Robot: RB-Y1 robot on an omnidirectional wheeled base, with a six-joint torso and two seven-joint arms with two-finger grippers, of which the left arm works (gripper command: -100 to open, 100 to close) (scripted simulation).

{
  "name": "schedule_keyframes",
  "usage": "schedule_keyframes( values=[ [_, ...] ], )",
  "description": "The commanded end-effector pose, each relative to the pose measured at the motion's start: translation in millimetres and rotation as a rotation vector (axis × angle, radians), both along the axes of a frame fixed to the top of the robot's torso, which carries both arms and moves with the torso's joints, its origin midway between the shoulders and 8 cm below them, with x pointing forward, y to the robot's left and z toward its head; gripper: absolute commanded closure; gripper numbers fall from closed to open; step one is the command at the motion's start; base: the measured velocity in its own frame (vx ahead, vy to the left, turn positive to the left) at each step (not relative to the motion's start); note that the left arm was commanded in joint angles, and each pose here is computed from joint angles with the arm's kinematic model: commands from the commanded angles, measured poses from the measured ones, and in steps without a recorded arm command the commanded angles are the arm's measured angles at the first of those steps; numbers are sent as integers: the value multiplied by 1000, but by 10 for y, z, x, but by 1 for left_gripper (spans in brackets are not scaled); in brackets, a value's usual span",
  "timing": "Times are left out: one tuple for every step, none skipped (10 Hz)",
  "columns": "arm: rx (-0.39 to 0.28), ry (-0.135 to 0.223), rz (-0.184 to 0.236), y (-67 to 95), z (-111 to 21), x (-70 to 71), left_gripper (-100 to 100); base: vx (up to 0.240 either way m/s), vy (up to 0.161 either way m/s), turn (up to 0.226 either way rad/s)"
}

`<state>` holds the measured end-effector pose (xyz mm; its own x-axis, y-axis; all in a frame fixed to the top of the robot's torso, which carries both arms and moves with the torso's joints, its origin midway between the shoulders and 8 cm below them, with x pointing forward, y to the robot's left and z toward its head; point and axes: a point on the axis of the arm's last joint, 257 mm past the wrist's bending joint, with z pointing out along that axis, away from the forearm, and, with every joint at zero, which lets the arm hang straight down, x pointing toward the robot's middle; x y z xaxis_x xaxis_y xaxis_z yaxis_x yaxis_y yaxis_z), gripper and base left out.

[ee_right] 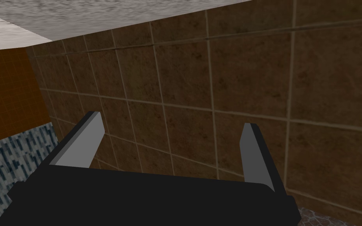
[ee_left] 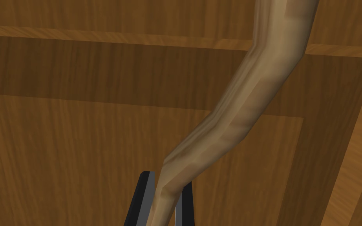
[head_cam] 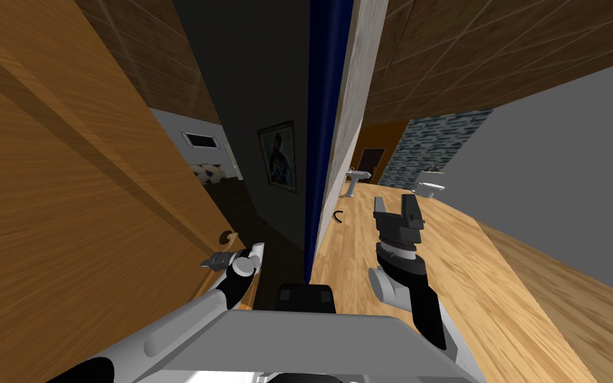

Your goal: Push the door open

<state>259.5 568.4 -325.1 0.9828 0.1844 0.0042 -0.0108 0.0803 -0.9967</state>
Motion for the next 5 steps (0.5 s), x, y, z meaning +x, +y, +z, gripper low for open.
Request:
schedule_keyframes(
  values=[
    [-1,-3,43,2,5,-105,100,5,74,-135],
    [-1,-3,53,0,5,-130,100,4,140,-91],
    [-3,-4,78,-9,2,-193,100,6,141,-114],
    [-4,-4,92,-16,-1,-226,100,3,123,-44],
    [-6,-5,107,-26,-4,-262,100,3,117,-35]
  ],
)
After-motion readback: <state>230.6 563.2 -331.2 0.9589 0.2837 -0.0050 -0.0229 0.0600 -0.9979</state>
